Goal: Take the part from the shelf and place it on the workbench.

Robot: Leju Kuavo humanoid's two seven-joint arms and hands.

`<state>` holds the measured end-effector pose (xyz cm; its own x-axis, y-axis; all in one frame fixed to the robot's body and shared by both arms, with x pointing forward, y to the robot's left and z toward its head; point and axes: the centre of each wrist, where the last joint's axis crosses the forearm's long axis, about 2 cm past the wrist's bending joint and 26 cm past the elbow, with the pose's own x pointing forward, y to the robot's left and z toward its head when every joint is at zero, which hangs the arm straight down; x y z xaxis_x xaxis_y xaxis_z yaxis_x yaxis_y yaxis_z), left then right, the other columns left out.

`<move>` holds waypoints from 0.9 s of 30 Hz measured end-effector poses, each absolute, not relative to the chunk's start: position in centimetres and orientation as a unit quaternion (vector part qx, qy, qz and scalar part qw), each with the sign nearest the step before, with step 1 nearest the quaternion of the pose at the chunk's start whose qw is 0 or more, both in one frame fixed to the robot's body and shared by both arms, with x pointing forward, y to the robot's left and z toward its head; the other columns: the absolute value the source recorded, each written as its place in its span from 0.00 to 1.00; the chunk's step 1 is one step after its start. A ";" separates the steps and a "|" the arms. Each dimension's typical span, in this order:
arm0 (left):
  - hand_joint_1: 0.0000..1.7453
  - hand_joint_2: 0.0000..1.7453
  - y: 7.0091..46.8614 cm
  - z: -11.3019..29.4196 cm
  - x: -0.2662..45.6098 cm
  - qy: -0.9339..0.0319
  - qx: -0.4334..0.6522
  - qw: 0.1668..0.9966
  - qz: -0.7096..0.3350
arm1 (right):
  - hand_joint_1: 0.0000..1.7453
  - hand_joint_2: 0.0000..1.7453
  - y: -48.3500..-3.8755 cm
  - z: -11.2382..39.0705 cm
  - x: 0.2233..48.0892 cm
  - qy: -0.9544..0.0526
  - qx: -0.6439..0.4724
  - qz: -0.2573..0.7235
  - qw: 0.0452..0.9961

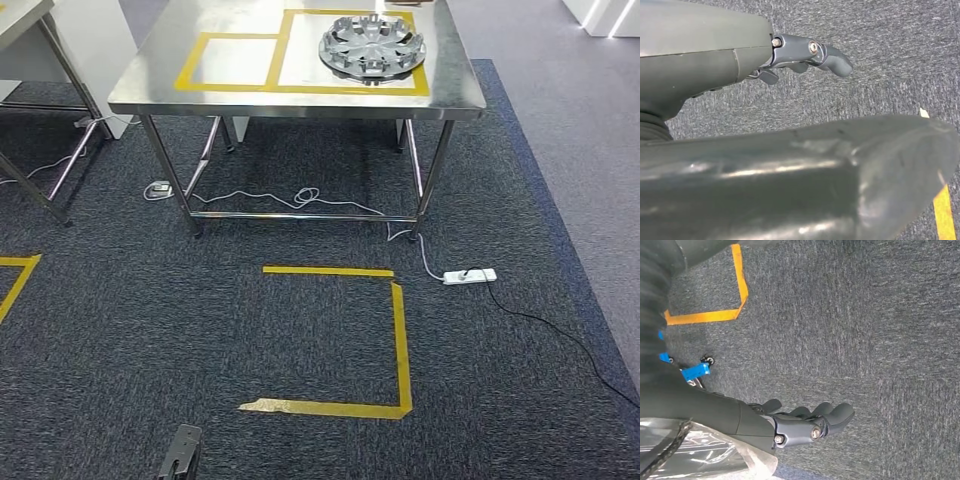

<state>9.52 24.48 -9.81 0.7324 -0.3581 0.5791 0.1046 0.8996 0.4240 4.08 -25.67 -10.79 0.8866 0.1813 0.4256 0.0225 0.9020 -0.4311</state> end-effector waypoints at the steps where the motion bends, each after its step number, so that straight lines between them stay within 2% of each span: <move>1: 0.00 0.00 24.5 -9.8 9.5 -0.343 0.185 0.912 -0.127 | 0.00 1.00 -25.7 -10.8 4.1 -0.234 -0.217 0.042 0.947; 19: 0.00 0.00 24.5 -9.8 9.4 -0.343 0.185 0.912 -0.127 | 0.00 1.00 -25.9 -10.8 4.1 -0.235 -0.219 0.042 0.946; 23: 0.00 0.00 24.5 -9.8 9.4 -0.342 0.185 0.912 -0.127 | 0.00 0.00 -25.9 -10.8 3.9 -0.233 -0.219 0.042 0.947; 27: 0.00 0.00 24.5 -9.9 9.3 -0.342 0.185 0.913 -0.128 | 0.00 0.00 -25.9 -10.8 3.9 -0.232 -0.219 0.042 0.947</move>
<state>9.30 24.52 -9.85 0.7340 -0.3595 0.5762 0.1066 0.8989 0.4250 3.86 -25.90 -10.82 0.8886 0.1817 0.4212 0.0220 0.9003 -0.4348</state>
